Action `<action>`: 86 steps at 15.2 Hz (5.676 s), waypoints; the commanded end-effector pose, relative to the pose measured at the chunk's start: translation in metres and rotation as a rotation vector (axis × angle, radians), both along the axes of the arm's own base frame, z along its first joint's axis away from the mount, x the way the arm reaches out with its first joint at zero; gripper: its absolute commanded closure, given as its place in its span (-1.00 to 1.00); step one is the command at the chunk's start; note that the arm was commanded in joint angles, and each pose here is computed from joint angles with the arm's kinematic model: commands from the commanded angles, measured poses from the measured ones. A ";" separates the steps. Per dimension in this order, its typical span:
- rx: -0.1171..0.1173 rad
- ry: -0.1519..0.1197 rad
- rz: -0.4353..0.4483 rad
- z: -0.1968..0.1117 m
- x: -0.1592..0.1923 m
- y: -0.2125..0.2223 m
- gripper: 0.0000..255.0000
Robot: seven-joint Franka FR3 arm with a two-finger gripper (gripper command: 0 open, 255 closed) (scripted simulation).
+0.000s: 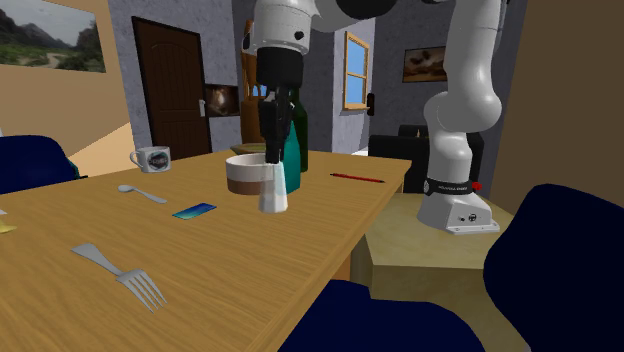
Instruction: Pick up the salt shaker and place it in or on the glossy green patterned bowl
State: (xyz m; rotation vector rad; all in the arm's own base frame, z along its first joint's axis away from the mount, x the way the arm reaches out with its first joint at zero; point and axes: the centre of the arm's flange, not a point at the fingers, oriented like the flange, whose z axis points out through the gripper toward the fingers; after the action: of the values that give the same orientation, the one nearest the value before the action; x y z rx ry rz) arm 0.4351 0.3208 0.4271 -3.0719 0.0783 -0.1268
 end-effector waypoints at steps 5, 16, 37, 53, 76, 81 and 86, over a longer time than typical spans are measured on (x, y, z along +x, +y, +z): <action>0.000 0.000 0.000 0.032 0.000 -0.001 1.00; 0.000 0.000 0.000 0.090 0.000 -0.001 1.00; 0.000 0.000 0.000 0.133 0.071 -0.199 1.00; 0.000 0.000 0.000 0.152 0.142 -0.397 1.00; 0.000 0.000 0.000 0.069 0.167 -0.466 1.00; 0.000 0.000 0.000 0.044 0.167 -0.466 1.00; 0.000 0.000 0.000 0.044 0.167 -0.466 1.00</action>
State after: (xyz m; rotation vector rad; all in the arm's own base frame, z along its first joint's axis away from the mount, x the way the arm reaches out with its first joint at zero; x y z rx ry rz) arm 0.6027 -0.1454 0.4715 -3.0722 0.0782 -0.1284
